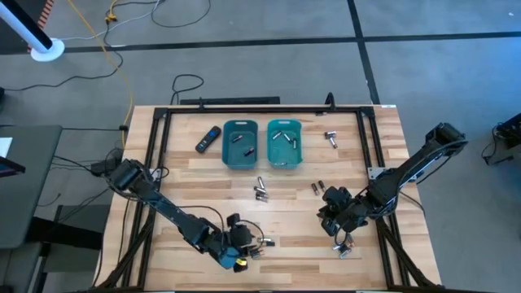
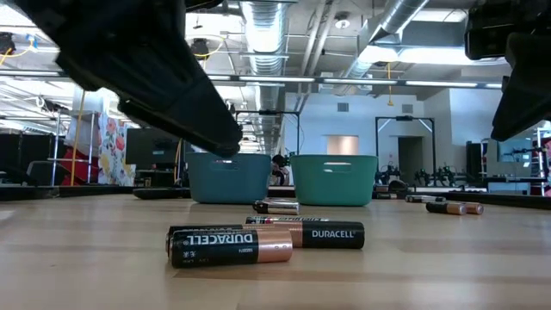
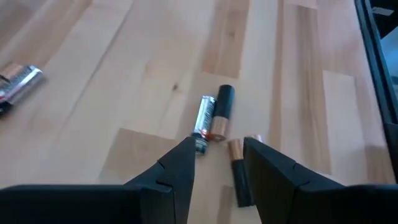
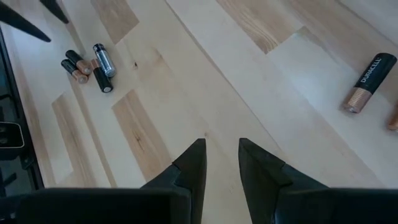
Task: Sort batteries
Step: Put the black battery into the blue bin
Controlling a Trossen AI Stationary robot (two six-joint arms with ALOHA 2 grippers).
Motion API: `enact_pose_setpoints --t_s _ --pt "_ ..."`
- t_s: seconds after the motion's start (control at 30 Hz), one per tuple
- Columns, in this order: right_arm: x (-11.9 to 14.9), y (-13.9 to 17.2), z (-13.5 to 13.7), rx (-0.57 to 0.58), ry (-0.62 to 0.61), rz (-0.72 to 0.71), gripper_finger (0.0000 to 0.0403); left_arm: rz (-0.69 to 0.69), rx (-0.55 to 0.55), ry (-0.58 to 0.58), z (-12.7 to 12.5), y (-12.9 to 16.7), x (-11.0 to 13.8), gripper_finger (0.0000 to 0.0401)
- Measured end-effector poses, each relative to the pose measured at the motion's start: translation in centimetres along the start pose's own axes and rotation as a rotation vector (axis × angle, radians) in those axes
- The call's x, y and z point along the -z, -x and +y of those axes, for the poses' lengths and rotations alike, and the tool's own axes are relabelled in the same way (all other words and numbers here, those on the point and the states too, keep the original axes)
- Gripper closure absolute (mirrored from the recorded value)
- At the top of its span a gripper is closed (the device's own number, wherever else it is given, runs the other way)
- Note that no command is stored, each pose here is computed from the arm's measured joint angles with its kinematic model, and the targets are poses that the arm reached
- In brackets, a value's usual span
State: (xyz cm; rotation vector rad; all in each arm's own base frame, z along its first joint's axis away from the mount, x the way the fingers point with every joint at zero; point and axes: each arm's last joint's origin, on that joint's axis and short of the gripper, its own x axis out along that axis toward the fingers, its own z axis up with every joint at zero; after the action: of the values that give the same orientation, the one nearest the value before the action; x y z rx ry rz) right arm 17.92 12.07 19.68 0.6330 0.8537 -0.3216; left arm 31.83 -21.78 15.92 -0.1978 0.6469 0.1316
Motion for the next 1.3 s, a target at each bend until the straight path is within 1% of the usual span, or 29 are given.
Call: enact_pose_setpoints --t_s 0.17,0.33,0.57,0.67,0.77,0.83,0.97,1.17,1.3 --pt "0.0 0.0 0.0 -0.001 0.001 0.0 0.0291 0.001 0.023 0.038 -0.8 0.4 0.7 0.0272" --pt "0.0 0.0 0.0 0.0 0.002 0.0 0.0291 0.006 0.032 0.021 -1.3 0.8 1.1 0.0272" --pt "0.0 0.0 0.0 0.0 0.002 0.0 0.0291 0.02 0.013 0.004 -1.2 0.8 1.4 0.0272" --pt "0.0 0.0 0.0 0.0 0.001 0.0 0.0291 0.041 -0.01 -0.016 -0.6 0.7 2.1 0.0272" --pt "0.0 0.0 0.0 -0.001 0.002 0.001 0.0291 0.047 -0.017 0.041 -0.2 0.6 2.8 0.0272" --pt "0.1 0.0 0.0 -0.003 0.004 0.002 0.0291 0.022 0.011 0.083 -0.6 0.7 2.6 0.0272" --pt "0.3 0.1 0.1 -0.009 0.014 0.007 0.0291 -0.011 0.06 0.079 -1.5 1.2 2.7 0.0272" --pt "0.7 0.3 0.3 -0.019 0.023 0.015 0.0291 -0.043 0.069 0.123 -2.7 2.3 3.6 0.0285" --pt "0.8 0.3 0.3 -0.022 0.026 0.017 0.0291 -0.08 0.087 0.16 -3.8 3.0 3.3 0.0292"
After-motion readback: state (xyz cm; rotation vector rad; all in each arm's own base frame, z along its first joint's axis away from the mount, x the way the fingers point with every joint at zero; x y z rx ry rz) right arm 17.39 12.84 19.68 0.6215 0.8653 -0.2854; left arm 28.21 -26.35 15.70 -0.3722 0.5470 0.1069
